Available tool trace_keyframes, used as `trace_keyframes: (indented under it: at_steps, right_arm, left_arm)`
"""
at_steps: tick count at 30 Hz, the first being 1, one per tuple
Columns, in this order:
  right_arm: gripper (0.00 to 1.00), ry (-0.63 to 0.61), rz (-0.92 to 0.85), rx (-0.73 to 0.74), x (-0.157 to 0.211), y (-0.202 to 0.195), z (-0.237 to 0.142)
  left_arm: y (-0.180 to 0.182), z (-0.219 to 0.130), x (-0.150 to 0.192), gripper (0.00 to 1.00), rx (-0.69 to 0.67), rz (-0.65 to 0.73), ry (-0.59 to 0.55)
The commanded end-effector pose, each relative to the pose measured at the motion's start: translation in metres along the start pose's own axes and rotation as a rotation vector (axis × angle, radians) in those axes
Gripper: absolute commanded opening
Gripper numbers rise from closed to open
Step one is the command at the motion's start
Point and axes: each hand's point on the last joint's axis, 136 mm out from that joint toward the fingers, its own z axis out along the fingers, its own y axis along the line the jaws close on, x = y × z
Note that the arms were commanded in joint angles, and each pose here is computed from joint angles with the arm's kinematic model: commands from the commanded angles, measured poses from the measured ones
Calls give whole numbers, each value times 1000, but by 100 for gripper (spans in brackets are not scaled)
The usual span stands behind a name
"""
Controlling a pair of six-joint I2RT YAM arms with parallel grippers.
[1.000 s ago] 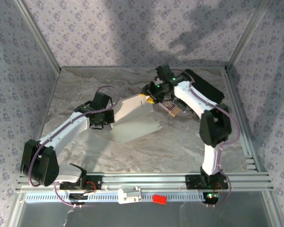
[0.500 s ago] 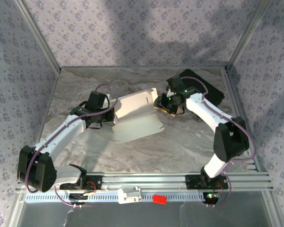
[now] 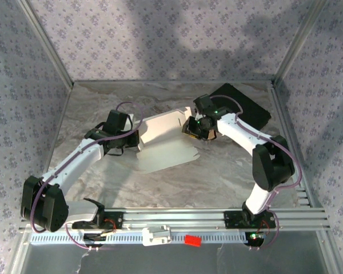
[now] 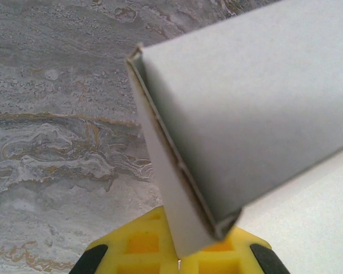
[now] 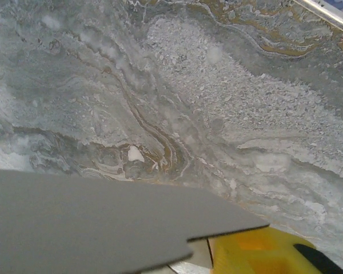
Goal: Fold the paper box
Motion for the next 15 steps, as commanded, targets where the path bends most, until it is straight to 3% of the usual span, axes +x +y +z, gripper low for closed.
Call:
trace_keyframes:
  at_steps: [1, 15]
  right_arm:
    - [33, -34, 4, -7, -6, 6, -6]
    - [28, -26, -100, 33, 3, 25, -9]
  left_arm:
    - [-10, -9, -17, 0, 37, 9, -38]
    - [-13, -6, -18, 0, 46, 5, -31]
